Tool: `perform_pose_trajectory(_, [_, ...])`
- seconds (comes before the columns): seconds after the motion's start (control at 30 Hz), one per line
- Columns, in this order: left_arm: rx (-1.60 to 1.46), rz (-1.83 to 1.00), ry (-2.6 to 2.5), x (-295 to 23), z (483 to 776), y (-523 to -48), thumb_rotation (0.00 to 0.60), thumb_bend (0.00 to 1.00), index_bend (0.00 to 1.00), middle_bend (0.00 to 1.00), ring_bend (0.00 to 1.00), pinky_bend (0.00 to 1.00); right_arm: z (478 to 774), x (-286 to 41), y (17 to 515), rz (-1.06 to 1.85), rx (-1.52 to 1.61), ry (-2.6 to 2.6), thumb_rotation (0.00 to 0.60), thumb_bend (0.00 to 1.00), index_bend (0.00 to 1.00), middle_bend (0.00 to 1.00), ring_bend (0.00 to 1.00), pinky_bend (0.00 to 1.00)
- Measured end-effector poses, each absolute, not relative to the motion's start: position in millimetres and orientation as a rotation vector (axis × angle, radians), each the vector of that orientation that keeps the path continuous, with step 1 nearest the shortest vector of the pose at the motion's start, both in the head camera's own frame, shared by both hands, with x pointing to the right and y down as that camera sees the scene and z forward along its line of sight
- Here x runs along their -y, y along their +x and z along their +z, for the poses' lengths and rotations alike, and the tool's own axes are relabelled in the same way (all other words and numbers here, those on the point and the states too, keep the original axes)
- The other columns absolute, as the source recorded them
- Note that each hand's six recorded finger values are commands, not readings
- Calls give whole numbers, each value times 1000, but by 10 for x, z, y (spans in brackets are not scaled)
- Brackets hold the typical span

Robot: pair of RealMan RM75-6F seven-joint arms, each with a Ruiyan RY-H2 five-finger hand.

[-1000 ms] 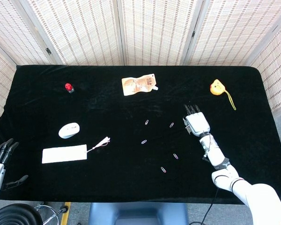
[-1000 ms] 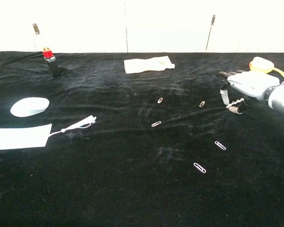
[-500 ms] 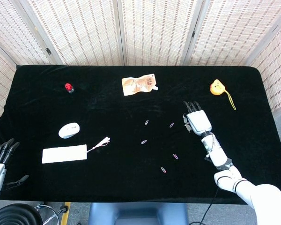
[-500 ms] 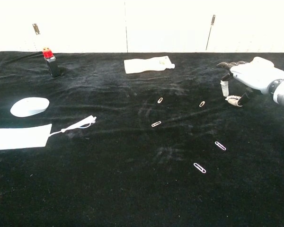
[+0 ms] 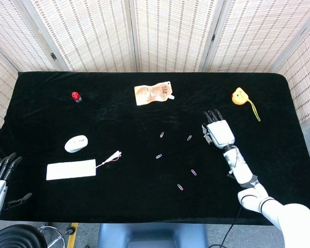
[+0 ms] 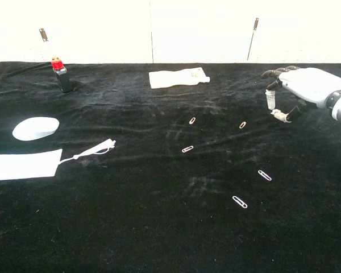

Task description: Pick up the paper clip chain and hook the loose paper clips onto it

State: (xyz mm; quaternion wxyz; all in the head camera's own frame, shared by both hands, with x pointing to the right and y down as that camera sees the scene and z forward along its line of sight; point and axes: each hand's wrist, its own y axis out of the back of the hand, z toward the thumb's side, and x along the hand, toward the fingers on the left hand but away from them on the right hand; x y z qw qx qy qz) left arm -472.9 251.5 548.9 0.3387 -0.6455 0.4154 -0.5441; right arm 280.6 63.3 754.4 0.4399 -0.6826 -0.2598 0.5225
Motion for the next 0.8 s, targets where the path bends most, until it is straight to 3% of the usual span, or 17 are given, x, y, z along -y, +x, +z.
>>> perform_pose_trajectory(0.8, [-1066, -1434, -1678, -2516, 5535, -4714, 600, 69, 0, 0, 0, 0, 7283, -624, 2835, 1214, 747, -1726, 600, 474, 921, 117, 68, 0])
